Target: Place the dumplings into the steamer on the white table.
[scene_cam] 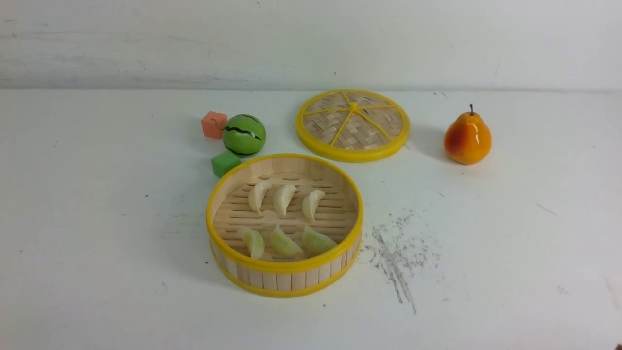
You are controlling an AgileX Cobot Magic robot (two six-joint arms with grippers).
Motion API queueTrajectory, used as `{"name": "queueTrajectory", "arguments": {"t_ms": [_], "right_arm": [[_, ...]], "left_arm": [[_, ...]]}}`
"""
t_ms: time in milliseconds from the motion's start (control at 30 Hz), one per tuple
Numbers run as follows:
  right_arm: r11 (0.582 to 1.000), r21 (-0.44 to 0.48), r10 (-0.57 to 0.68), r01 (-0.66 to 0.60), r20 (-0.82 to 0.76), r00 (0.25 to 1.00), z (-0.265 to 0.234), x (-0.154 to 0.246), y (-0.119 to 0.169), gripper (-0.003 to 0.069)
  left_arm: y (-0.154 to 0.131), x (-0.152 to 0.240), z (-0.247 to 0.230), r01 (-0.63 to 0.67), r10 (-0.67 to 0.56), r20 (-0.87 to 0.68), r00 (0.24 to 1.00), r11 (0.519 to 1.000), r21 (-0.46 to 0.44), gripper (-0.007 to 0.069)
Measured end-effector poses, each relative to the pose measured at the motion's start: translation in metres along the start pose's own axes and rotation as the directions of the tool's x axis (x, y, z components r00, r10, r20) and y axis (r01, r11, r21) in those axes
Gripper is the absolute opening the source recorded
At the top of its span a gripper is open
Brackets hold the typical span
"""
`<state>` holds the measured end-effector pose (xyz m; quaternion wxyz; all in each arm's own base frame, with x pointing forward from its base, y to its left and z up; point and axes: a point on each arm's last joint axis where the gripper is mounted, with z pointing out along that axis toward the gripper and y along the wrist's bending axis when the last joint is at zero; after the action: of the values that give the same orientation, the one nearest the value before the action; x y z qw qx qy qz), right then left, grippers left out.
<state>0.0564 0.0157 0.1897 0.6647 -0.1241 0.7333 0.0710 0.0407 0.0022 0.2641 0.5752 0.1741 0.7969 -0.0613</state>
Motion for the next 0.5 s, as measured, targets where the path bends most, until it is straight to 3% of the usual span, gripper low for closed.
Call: {"name": "queueTrajectory", "arguments": {"t_ms": [133, 267, 500], "right_arm": [[0.984, 0.151, 0.095, -0.096, 0.010, 0.995, -0.003, 0.001, -0.008, -0.0003], [0.957, 0.228, 0.190, -0.181, -0.018, 0.982, -0.004, 0.006, -0.011, -0.0003], [0.944, 0.248, 0.259, -0.218, -0.144, 0.955, -0.005, 0.017, -0.009, -0.0003]], "left_arm": [[0.000, 0.000, 0.000, 0.000, 0.000, 0.000, 1.000, 1.000, 0.000, 0.0137], [0.000, 0.000, 0.000, 0.000, 0.000, 0.000, 1.000, 1.000, 0.000, 0.0143], [0.000, 0.000, 0.000, 0.000, 0.000, 0.000, 1.000, 1.000, 0.000, 0.0151]]}}
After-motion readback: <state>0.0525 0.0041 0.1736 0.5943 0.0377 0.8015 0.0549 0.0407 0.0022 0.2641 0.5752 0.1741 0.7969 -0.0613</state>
